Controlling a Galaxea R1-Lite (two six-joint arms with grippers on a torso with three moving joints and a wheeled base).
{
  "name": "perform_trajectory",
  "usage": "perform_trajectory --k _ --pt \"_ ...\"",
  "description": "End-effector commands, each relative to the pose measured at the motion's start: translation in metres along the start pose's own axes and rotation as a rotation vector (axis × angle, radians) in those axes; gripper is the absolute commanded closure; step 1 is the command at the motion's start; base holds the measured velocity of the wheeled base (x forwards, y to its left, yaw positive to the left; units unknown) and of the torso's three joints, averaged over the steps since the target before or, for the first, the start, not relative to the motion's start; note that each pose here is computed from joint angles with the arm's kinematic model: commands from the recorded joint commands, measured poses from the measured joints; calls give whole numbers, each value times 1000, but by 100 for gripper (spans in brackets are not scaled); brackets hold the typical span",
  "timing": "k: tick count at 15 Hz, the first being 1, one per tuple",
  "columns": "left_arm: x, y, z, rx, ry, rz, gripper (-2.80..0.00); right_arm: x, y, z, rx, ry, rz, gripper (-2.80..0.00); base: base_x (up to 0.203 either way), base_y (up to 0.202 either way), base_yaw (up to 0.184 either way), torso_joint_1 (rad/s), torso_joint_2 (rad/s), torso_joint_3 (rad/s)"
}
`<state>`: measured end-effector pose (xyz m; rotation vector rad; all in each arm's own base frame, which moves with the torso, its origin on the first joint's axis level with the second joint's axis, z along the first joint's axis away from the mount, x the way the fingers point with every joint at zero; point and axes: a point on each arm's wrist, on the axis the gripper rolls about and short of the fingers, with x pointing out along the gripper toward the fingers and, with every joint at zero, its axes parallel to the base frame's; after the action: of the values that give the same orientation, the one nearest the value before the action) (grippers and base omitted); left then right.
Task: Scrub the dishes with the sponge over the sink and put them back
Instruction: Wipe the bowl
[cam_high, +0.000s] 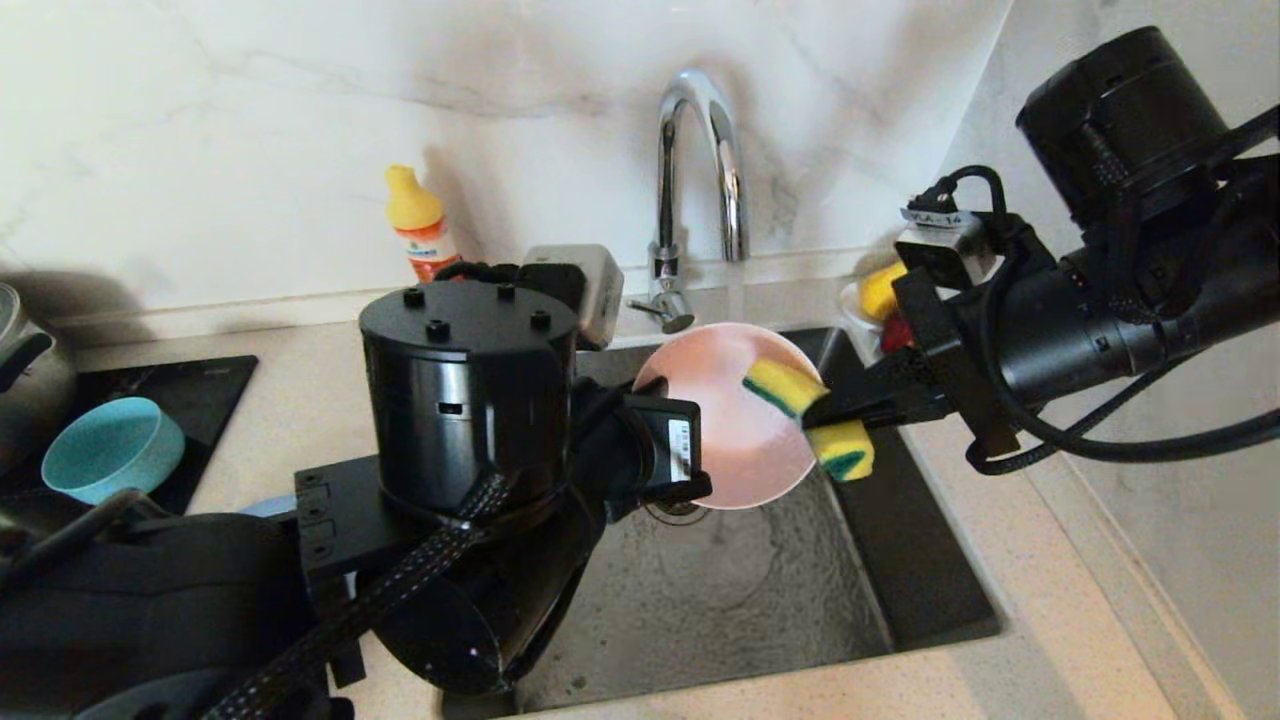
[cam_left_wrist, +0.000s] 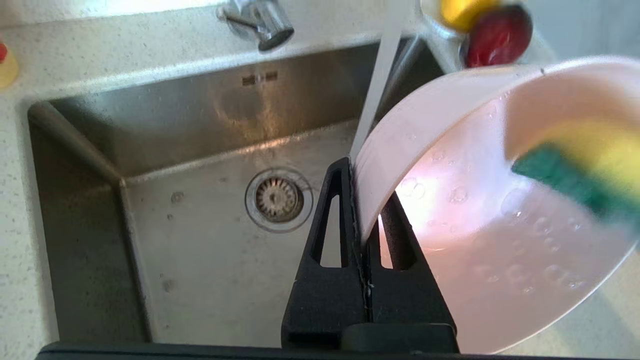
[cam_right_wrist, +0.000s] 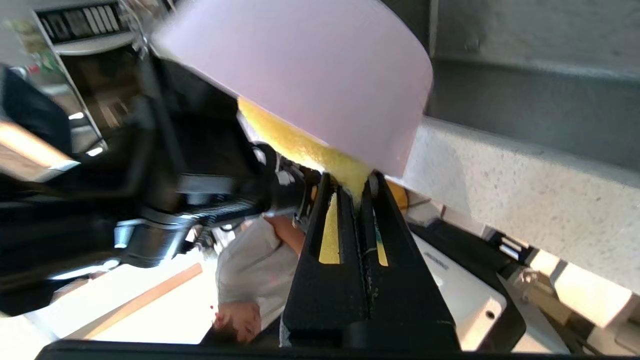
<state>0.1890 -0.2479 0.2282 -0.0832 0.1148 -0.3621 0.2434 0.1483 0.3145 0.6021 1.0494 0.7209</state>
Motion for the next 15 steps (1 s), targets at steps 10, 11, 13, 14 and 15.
perform_trajectory --k 10,11,13,14,15 --pt "2 -1 5 -19 -25 2 0 39 13 0 -34 87 22 0 0 0 0 0 0 0" --pt "2 0 5 -18 -22 2 0 37 15 3 -36 75 27 0 0 0 0 0 0 0" --pt "0 1 5 -21 -23 2 0 31 18 7 -44 48 40 0 0 0 0 0 0 0" --pt "-1 1 6 -22 -25 2 0 25 19 10 -46 28 46 0 0 0 0 0 0 0" --pt "-1 1 6 -23 -25 2 0 20 21 12 -49 10 52 0 0 0 0 0 0 0"
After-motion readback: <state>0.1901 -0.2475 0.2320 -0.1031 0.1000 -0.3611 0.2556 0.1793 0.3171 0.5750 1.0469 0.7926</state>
